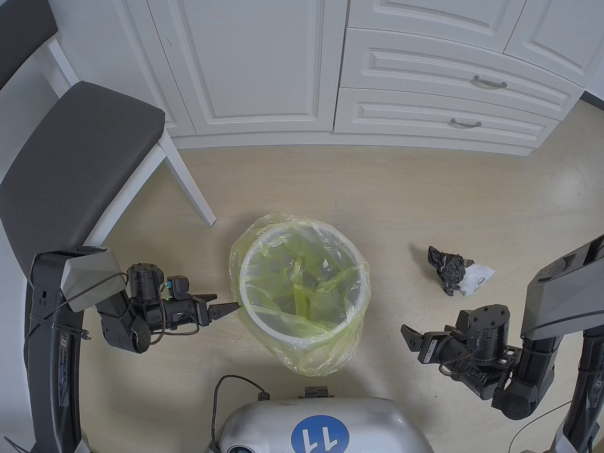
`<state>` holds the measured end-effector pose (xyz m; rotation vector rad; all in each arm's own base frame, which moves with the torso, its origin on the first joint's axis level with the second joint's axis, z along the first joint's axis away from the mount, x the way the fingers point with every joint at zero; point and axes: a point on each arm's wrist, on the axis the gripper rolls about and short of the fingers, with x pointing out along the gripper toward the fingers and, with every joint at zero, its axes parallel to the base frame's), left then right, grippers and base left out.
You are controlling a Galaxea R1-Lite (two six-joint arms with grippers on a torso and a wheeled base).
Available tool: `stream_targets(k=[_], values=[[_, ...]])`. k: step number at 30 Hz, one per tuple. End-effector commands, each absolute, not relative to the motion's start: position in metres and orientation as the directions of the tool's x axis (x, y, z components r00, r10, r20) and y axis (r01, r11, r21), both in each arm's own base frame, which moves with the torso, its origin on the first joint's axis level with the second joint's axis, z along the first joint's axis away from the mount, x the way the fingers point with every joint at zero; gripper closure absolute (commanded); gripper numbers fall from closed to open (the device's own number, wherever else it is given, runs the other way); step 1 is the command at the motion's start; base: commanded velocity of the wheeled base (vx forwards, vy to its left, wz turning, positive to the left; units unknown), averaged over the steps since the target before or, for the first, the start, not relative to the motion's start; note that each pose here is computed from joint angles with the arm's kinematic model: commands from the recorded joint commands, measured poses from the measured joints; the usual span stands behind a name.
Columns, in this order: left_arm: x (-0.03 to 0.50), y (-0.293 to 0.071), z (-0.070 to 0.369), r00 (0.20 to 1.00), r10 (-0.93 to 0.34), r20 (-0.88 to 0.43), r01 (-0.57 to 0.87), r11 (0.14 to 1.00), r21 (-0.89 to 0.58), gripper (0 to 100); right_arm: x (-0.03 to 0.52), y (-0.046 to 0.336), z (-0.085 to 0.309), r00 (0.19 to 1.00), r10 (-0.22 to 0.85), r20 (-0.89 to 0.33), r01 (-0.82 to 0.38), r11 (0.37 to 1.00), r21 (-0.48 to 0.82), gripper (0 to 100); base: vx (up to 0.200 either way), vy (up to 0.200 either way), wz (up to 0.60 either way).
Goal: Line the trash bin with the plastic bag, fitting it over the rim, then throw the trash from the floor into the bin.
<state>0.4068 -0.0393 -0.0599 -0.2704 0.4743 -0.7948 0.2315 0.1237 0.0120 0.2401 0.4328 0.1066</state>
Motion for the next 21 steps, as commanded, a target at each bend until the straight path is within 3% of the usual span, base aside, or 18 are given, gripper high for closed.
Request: stream_targets(k=[1,8,14,21], values=[[0.415,-0.044,-0.069,0.634,-0.703,-0.322,0.59,0.709,-0.387,0,0.232,0.124,0.01,0.904,0.155,-0.398,-0.053,0.965,0.255,0,0.0,0.0,0.0],[0.424,-0.052,-0.07,0.738,-0.572,-0.359,0.481,0.818,-0.316,0,0.233,0.124,0.009,0.902,0.155,-0.402,-0.053,0.966,0.255,0,0.0,0.0,0.0],[0.42,-0.052,-0.061,0.743,-0.578,-0.338,0.479,0.811,-0.335,0,0.232,0.124,0.009,0.902,0.157,-0.401,-0.055,0.965,0.255,0,0.0,0.0,0.0],[0.412,-0.055,-0.05,0.717,-0.662,-0.221,0.556,0.733,-0.392,0,0.232,0.124,0.012,0.906,0.159,-0.392,-0.057,0.964,0.259,0,0.0,0.0,0.0]])
